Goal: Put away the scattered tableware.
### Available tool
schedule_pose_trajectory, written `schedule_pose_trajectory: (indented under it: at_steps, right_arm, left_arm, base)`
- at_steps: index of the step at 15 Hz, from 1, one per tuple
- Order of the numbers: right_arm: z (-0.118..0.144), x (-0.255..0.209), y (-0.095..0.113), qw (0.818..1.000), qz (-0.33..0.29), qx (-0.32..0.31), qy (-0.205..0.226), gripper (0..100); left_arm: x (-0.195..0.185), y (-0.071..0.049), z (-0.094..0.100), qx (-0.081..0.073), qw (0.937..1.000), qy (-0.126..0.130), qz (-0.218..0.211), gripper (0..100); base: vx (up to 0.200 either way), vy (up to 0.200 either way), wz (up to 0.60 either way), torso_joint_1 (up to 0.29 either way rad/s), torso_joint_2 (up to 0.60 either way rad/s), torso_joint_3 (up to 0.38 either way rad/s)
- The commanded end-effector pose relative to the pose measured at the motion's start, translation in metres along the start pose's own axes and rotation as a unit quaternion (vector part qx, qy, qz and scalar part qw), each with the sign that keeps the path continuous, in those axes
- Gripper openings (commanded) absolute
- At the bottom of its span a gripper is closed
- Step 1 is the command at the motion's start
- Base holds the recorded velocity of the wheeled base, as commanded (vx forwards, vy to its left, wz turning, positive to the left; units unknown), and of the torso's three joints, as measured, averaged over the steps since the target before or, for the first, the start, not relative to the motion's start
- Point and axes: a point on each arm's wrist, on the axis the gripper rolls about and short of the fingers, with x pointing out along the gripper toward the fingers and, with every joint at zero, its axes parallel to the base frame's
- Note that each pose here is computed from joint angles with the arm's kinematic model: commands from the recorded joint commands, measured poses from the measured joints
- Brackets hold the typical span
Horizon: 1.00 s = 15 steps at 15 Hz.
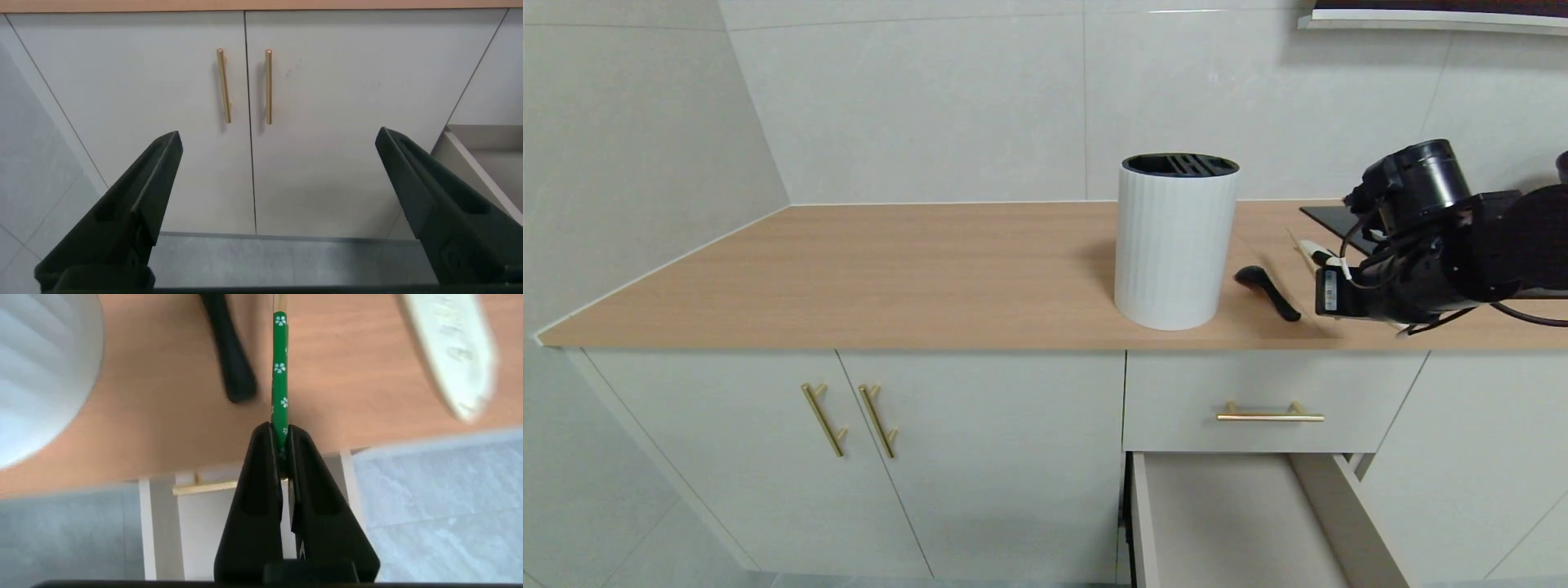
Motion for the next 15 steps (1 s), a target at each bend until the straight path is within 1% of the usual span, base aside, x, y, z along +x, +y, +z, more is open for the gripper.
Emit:
schedule_pose_trajectory:
  at_steps: [1, 3, 5, 6, 7, 8, 9, 12, 15]
  right_arm:
    - [-0.006, -0.065, -0.024, 0.998, 0.061, 0.013, -0.03, 0]
    - [-0.023, -0.099, -0.038, 0.991, 0.132, 0.011, -0.026, 0]
    - [-0.035, -0.118, -0.047, 0.985, 0.169, 0.011, -0.026, 0]
    - [-0.048, -0.131, -0.054, 0.982, 0.186, 0.006, -0.007, 0]
    - [-0.054, -0.139, -0.058, 0.978, 0.206, -0.006, 0.015, 0]
    - [-0.056, -0.141, -0.059, 0.976, 0.215, -0.013, 0.022, 0]
    - [-0.062, -0.148, -0.062, 0.969, 0.241, -0.03, 0.037, 0]
    - [-0.078, -0.142, -0.064, 0.965, 0.24, -0.081, 0.069, 0]
    - [-0.086, -0.126, -0.061, 0.962, 0.233, -0.096, 0.102, 0]
  left_arm:
    - [0.0, 0.0, 0.0, -0.001, 1.0, 0.0, 0.0, 100]
    - [0.0, 0.0, 0.0, -0.001, 1.0, 0.0, 0.0, 100]
    - [0.0, 0.0, 0.0, 0.0, 1.0, 0.0, 0.0, 100]
    - [0.0, 0.0, 0.0, -0.001, 1.0, 0.0, 0.0, 100]
    - [0.0, 0.0, 0.0, 0.0, 1.0, 0.0, 0.0, 100]
    - [0.0, 0.0, 0.0, 0.0, 1.0, 0.0, 0.0, 100]
    - [0.0, 0.0, 0.0, 0.0, 1.0, 0.0, 0.0, 100]
    - [0.0, 0.0, 0.0, -0.001, 1.0, 0.0, 0.0, 100]
    - [0.0, 0.0, 0.0, -0.001, 1.0, 0.0, 0.0, 100]
  base:
    - [0.0, 0.0, 0.0, 0.0, 0.0, 0.0]
    - [0.0, 0.0, 0.0, 0.0, 0.0, 0.0]
    - [0.0, 0.0, 0.0, 0.0, 0.0, 0.0]
    - [0.0, 0.0, 0.0, 0.0, 0.0, 0.0]
    - [0.0, 0.0, 0.0, 0.0, 0.0, 0.0]
    - [0.0, 0.0, 0.0, 0.0, 0.0, 0.0]
    - [0.0, 0.0, 0.0, 0.0, 0.0, 0.0]
    - [0.0, 0.0, 0.0, 0.0, 0.0, 0.0]
    - [0.0, 0.0, 0.0, 0.0, 0.0, 0.0]
